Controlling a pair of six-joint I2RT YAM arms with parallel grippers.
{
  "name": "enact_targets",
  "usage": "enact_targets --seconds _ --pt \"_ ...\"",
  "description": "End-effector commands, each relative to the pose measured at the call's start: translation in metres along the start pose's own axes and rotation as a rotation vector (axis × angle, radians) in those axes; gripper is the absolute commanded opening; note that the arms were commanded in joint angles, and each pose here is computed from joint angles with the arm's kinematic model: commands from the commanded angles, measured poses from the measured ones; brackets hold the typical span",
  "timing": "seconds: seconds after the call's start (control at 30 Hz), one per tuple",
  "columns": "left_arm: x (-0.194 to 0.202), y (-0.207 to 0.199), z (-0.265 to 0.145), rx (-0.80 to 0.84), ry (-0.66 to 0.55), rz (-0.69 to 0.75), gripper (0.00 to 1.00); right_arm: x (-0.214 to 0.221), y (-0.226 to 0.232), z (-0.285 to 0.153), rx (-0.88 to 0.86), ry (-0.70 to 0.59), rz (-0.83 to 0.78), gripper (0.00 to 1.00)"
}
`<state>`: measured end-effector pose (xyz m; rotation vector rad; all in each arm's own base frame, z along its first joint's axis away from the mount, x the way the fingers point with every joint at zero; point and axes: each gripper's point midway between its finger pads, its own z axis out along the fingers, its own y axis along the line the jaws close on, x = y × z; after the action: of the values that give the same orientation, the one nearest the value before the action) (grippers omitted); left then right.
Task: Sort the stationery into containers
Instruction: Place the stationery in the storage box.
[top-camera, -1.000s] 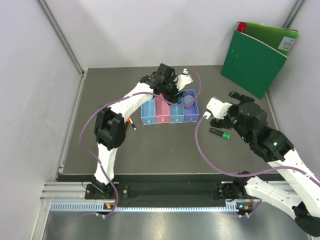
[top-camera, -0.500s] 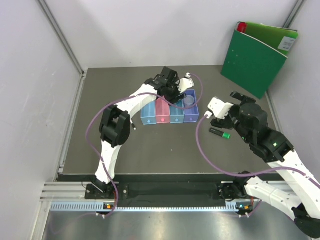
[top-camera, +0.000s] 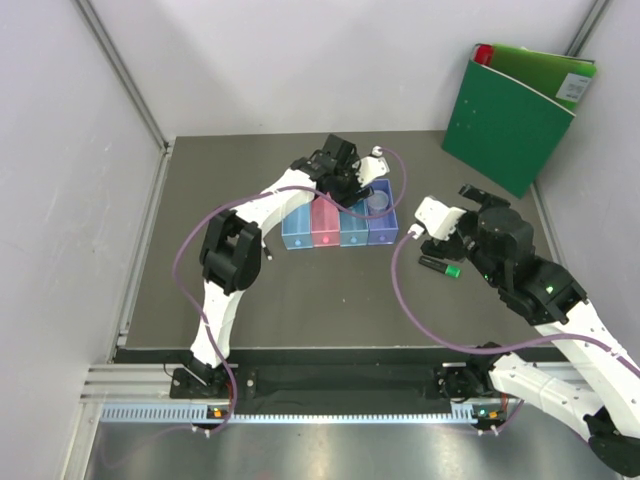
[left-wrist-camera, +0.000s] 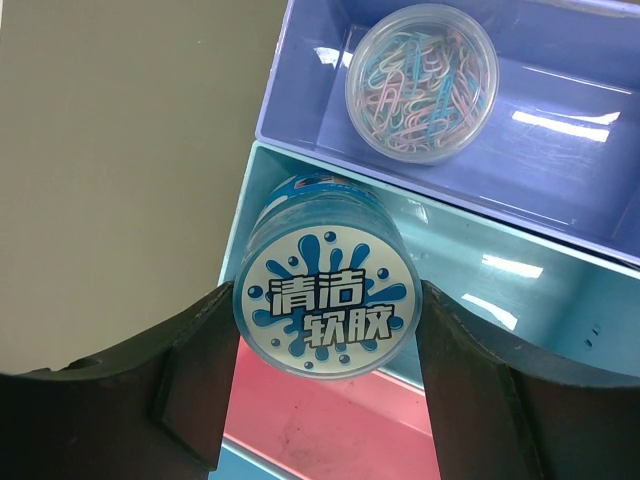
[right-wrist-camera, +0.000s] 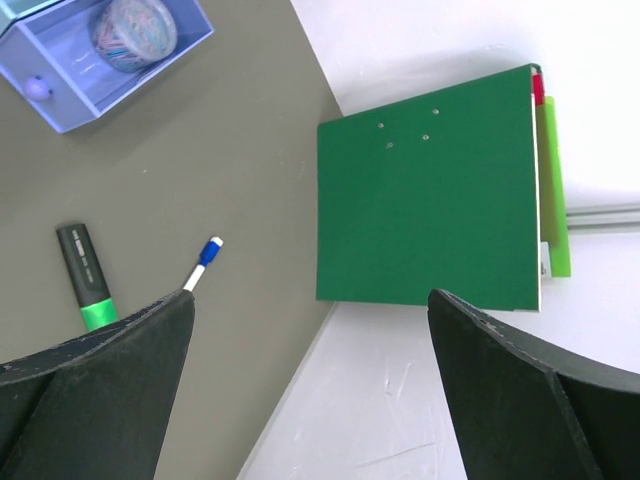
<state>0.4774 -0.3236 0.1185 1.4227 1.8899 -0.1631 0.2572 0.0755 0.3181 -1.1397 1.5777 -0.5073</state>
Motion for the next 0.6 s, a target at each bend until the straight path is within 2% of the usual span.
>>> enact_targets --seconds 0.0,0.57 --pt "-0.0277 0.0274 -0.0034 -0.101 -0.083 0.036 0.57 -0.0037 -0.0024 -0.0037 -0.007 -0.018 0.028 1.00" --pt "-0.0268 0.0290 -0.0042 -0.123 -0.095 0.037 0.82 -0.0047 0.0034 -0.0027 -0.041 -0.019 0.030 1.00"
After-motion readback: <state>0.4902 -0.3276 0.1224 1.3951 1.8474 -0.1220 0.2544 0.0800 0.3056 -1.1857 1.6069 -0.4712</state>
